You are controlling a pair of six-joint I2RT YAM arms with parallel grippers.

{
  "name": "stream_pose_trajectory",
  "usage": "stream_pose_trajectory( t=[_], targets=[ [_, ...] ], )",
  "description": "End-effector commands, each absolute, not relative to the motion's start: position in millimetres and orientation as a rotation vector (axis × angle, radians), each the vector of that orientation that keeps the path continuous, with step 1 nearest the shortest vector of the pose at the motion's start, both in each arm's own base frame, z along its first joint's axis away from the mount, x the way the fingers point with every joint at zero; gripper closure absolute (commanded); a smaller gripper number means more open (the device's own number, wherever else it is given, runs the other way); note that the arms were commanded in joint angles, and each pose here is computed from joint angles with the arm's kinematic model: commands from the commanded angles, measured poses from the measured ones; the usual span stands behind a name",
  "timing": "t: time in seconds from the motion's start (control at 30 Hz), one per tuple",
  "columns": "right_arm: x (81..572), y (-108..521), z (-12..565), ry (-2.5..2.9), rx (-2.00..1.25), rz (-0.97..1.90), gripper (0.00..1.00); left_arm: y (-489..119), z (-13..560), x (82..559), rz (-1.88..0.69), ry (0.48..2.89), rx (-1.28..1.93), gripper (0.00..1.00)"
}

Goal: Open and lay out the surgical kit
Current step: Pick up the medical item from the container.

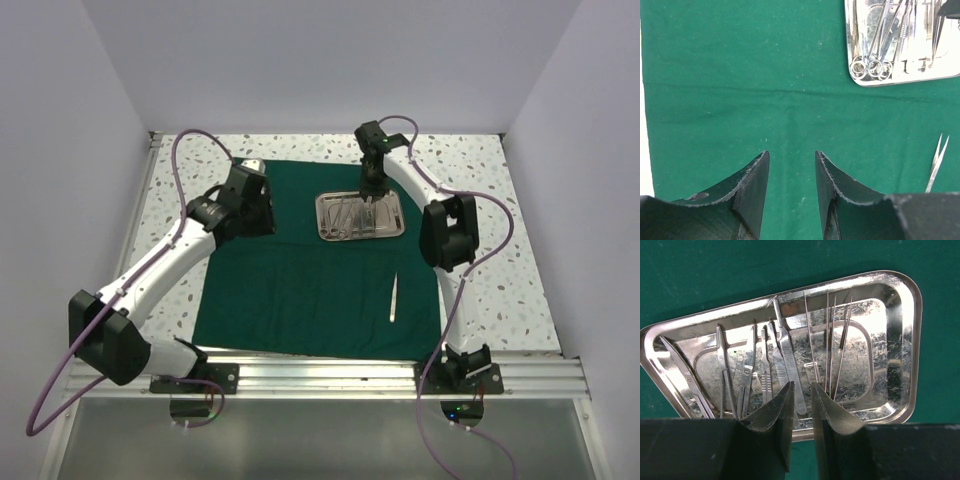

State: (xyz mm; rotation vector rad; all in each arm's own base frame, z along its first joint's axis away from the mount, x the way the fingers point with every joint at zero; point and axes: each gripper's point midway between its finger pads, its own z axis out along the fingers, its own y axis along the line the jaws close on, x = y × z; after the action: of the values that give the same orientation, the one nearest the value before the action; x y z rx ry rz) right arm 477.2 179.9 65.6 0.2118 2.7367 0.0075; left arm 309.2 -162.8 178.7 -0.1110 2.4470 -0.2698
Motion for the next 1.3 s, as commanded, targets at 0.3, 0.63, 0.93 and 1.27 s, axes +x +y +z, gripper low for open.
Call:
stream_pose_trajectory(
  t=[0.3, 0.63, 0.93, 1.27],
  targets=[
    [481.4, 176.5, 49.9, 2.753, 0.267, -0.065, 0.75, -166.0, 186.1, 323.1, -0.248, 2.416, -0.017, 0.54],
    [476.7, 172.6, 21.9, 2.804, 0.263, -0.114, 0.76, -158.5, 183.0, 323.6, -0.229, 2.427, -0.03, 0.54],
    [470.5, 177.4, 23.4, 2.82, 0.226, -0.059, 1.0, -156.4, 190.7, 330.9, -0.227, 2.414, -0.052, 0.54],
    [437.4, 184.1, 142.2, 2.667, 0.233, 0.173, 1.0, -181.2, 197.8, 355.6, -0.318, 2.383, -0.009, 0.36]
  ],
)
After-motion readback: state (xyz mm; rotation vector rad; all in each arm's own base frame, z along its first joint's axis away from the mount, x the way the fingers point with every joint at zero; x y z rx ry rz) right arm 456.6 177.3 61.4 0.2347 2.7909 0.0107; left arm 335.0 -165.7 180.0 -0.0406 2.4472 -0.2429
